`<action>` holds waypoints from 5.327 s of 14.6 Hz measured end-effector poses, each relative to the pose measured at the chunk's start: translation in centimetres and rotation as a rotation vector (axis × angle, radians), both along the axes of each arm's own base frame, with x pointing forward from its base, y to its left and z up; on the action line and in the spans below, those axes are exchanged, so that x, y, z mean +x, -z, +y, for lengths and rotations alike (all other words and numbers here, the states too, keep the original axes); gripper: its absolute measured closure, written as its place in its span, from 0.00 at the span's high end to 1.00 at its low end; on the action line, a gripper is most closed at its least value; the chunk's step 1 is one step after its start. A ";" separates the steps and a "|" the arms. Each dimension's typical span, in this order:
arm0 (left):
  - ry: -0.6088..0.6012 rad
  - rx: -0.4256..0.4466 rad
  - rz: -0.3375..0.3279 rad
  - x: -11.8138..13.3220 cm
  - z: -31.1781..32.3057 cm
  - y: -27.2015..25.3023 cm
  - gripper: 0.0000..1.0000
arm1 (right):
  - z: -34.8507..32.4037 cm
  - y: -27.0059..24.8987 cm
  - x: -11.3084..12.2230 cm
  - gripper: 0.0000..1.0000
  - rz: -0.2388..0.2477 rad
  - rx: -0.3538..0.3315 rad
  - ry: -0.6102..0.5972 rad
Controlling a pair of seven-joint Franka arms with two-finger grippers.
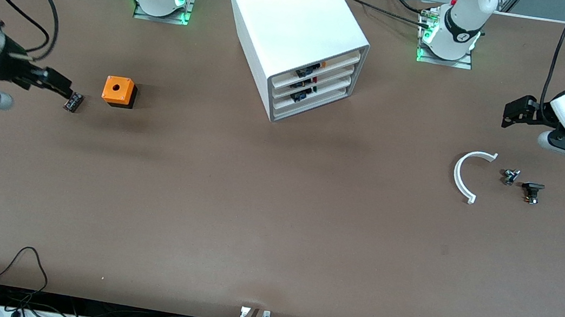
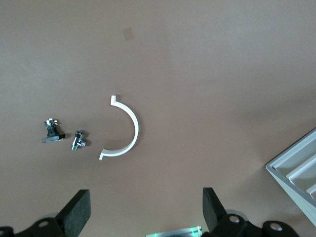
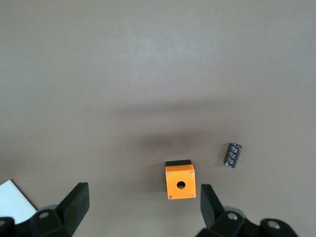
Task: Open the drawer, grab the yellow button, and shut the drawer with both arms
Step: 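Reach the left gripper toward the drawer handle while the right gripper moves inward, then grasp the cabinet drawer handle with the left gripper, then pull the drawer open with the left gripper, then reach into the open drawer and grasp the green button with the right gripper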
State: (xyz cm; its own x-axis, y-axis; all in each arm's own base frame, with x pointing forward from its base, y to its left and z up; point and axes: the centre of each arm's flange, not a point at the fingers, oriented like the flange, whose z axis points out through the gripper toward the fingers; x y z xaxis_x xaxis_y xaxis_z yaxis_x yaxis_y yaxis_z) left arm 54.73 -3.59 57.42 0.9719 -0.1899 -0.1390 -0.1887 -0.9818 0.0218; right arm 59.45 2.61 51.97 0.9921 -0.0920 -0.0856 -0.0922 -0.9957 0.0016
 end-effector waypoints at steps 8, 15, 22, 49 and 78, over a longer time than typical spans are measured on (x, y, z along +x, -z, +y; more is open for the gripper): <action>0.011 -0.214 0.151 -0.6 -3.1 2.4 1.00 | 3.5 6.9 3.1 1.00 0.009 0.005 -0.028; 0.191 -0.507 0.304 0.5 -8.0 9.3 1.00 | 8.5 8.6 2.9 1.00 0.041 0.038 0.192; 0.228 -0.810 0.332 2.0 -13.0 18.0 1.00 | 15.6 6.8 3.2 1.00 0.017 0.064 0.403; 0.220 -1.331 0.391 -15.3 -22.7 33.0 0.32 | 27.1 1.5 4.8 1.00 0.055 0.352 0.883; 0.223 -0.810 0.514 1.9 -10.5 22.9 1.00 | 55.4 12.5 -11.6 1.00 -0.038 0.146 1.086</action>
State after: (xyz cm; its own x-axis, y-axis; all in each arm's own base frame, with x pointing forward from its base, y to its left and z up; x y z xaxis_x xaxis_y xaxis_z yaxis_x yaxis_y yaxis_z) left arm 56.65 -14.09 34.50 0.7600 -0.5859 -0.2811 -0.1471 -0.5765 0.8038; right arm 47.82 57.99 39.44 0.3907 -0.9102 -0.1376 -0.9180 -0.3742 -0.1313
